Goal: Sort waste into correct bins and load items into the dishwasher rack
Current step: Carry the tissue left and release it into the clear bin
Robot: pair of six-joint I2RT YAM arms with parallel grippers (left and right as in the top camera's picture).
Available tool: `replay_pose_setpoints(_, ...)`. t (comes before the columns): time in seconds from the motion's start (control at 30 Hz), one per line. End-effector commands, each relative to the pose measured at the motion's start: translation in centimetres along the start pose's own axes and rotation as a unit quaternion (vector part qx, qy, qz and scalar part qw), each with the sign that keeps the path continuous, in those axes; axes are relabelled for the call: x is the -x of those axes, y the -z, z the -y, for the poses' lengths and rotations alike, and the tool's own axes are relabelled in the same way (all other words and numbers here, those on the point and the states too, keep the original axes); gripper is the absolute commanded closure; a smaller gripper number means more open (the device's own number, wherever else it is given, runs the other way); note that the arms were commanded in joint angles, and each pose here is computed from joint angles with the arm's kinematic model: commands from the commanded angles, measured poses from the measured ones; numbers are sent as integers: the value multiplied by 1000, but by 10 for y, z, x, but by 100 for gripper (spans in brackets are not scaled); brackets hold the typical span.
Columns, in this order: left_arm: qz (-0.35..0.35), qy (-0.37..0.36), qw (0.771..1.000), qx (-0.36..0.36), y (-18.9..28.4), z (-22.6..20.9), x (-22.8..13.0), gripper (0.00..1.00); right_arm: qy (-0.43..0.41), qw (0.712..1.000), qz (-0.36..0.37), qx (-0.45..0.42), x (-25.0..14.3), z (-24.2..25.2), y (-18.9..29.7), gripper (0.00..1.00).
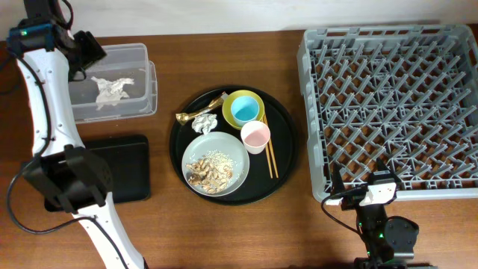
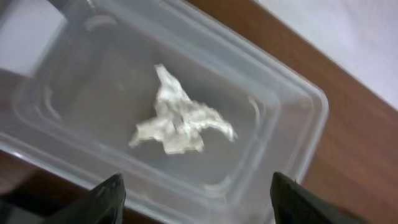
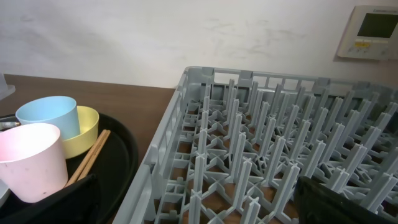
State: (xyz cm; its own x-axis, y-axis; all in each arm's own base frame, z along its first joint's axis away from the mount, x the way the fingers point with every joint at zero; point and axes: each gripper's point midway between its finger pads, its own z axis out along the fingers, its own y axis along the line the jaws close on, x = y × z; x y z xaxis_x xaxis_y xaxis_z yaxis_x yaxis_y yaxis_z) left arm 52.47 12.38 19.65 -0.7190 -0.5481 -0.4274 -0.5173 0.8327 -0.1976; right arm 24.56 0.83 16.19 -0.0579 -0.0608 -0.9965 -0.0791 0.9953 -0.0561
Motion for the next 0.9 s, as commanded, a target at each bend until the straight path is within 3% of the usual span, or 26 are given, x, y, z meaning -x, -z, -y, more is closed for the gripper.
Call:
replay_pose_setpoints(0.0,-58,-4,990,-126,41,43,-28,26,3,1000,-1,1,-3,-1,0,2)
replay_pose_setpoints(0.13,-159,-76,957,-229,64,94,-88,26,3,1000,-1,1,-3,-1,0,2)
replay_pose_setpoints(0.23,-201,-113,956,-179,64,103,-126,29,3,1000,-1,1,-3,-1,0,2)
replay_pose_setpoints(0.33,-223,-161,954,-117,64,109,-157,51,3,1000,-1,1,-3,-1,0,2)
replay_pose_setpoints(0.4,-236,-201,946,-91,65,121,-181,55,3,1000,-1,1,-3,-1,0,2)
replay_pose_setpoints(0.57,-246,-227,941,-49,43,146,-225,55,3,1000,-1,1,-3,-1,0,2)
replay_pose_setpoints(0.67,-250,-203,947,-3,16,141,-244,55,3,1000,-1,0,-3,-1,0,2)
replay_pose_setpoints(0.87,-260,-193,946,5,-33,130,-268,54,3,1000,-1,1,-3,-1,0,2)
